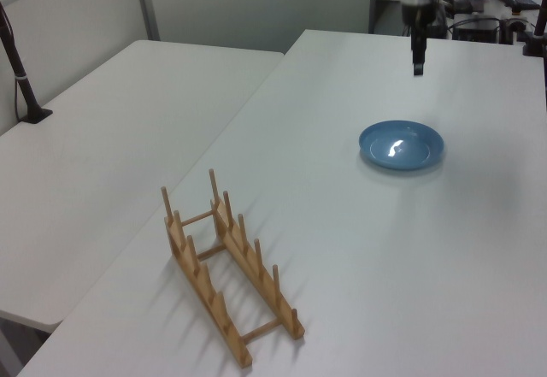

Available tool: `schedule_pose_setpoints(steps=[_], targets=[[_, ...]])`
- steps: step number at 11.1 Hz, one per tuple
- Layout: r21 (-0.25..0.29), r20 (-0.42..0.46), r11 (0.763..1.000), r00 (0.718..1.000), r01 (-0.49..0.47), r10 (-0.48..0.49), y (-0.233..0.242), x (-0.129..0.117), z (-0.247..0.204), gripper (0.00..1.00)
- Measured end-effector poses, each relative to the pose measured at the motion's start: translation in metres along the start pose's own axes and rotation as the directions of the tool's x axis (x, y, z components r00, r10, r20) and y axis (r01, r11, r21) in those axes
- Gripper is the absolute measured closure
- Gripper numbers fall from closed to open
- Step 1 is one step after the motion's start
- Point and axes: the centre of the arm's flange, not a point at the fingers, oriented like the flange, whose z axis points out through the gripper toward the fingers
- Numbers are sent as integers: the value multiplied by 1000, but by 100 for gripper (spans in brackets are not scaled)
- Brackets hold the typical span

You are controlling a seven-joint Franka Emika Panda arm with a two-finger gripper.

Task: Place plate in plate rack
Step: 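Lower the gripper onto the plate rim and close on it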

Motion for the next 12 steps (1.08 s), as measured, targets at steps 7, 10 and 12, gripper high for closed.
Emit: schedule_pose_setpoints(steps=[7,10,12], targets=[[27,44,986,985,-167,166,-23,25,112,13],[55,43,978,979,-203,201,-32,30,114,24],[65,40,974,976,-218,215,-36,32,113,30]])
